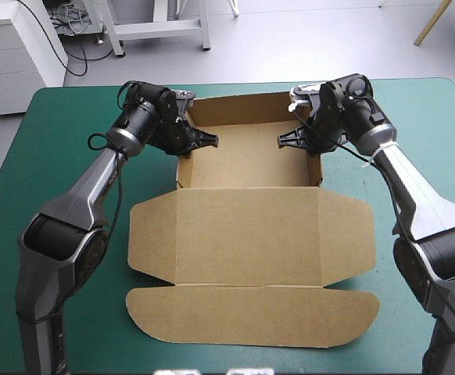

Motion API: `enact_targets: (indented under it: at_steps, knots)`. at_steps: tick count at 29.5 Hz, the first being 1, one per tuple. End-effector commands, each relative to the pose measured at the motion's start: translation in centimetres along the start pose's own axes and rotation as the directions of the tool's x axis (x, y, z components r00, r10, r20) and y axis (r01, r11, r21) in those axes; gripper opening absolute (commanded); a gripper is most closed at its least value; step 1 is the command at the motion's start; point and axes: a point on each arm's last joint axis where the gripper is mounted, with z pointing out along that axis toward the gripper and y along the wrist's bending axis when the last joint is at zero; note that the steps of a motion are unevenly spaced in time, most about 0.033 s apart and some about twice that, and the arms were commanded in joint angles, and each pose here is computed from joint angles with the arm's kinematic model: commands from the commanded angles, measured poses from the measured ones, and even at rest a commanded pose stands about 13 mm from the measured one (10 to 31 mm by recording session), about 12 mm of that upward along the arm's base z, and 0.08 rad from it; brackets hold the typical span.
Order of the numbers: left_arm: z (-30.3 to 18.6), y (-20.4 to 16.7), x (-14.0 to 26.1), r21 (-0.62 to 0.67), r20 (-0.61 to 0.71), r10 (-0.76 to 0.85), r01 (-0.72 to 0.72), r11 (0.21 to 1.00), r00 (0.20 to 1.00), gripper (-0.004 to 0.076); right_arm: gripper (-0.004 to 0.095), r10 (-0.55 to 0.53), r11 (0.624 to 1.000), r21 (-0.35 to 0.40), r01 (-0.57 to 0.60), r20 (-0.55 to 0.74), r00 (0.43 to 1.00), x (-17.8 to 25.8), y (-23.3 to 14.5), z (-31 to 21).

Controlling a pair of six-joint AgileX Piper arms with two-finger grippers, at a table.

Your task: Fold the box

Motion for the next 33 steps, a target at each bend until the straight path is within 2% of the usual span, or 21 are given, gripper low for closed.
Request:
enact_targets:
  at_steps: [1, 6, 15, 17, 21, 23, 25, 27, 29, 31, 32, 33]
  knots:
    - [-2.6, -1.6, 0.5, 0.050, 0.010, 0.029, -0.030, 0.998, 1.000, -0.0010, -0.0013, -0.022, 0.999, -0.044, 0.025, 0.056, 0.998, 0.1, 0.1, -1.5]
    - [-1.4, -2.0, 0.6, 0.031, -0.009, 0.055, -0.055, 0.998, 0.998, -0.0010, -0.0014, -0.012, 0.999, -0.043, 0.012, -0.005, 1.000, 0.4, -0.2, 0.7]
    - [-1.0, -2.1, 0.6, 0.040, -0.016, 0.052, -0.052, 0.998, 0.999, -0.0009, -0.0014, -0.001, 0.999, -0.043, 0.001, -0.003, 1.000, 0.3, -0.1, 1.0]
    - [-1.0, -2.3, 0.5, 0.056, -0.012, 0.056, -0.055, 0.997, 0.998, 0.0008, -0.0013, 0.005, 0.999, -0.044, -0.005, -0.001, 1.000, 0.3, -0.1, 1.1]
    - [-1.0, -2.3, 0.5, 0.059, -0.008, 0.079, -0.078, 0.995, 0.997, 0.0093, 0.0022, 0.006, 0.999, -0.045, -0.005, 0.007, 1.000, 0.2, -0.1, 1.1]
    - [-1.0, -2.4, 0.5, 0.064, -0.009, 0.079, -0.079, 0.995, 0.997, 0.0169, 0.0105, 0.002, 0.999, -0.045, -0.002, 0.007, 1.000, 0.2, -0.1, 1.1]
    - [-1.0, -2.5, 0.5, 0.078, -0.006, 0.083, -0.082, 0.994, 0.997, 0.0282, 0.0227, 0.003, 0.999, -0.045, -0.002, 0.007, 1.000, 0.2, -0.1, 1.1]
    - [-1.0, -2.6, 0.5, 0.086, -0.004, 0.080, -0.080, 0.993, 0.997, 0.0405, 0.0412, 0.002, 0.999, -0.041, -0.001, 0.008, 1.000, 0.2, -0.2, 1.1]
    - [-1.0, -2.6, 0.5, 0.089, -0.002, 0.080, -0.079, 0.993, 0.997, 0.0531, 0.0638, 0.002, 0.999, -0.041, -0.002, 0.004, 1.000, 0.2, -0.2, 1.1]
    - [-1.0, -2.5, 0.4, 0.088, -0.001, 0.078, -0.077, 0.993, 0.997, 0.0596, 0.0829, 0.002, 0.999, -0.041, -0.002, 0.003, 1.000, 0.2, -0.2, 1.1]
    - [-1.0, -2.5, 0.4, 0.086, 0.000, 0.079, -0.078, 0.993, 0.997, 0.0602, 0.0911, 0.002, 0.999, -0.041, -0.002, 0.003, 1.000, 0.2, -0.2, 1.1]
    - [-1.0, -2.5, 0.4, 0.084, 0.000, 0.079, -0.079, 0.993, 0.997, 0.0599, 0.0945, 0.007, 0.999, -0.034, -0.007, 0.004, 1.000, 0.2, -0.2, 1.1]
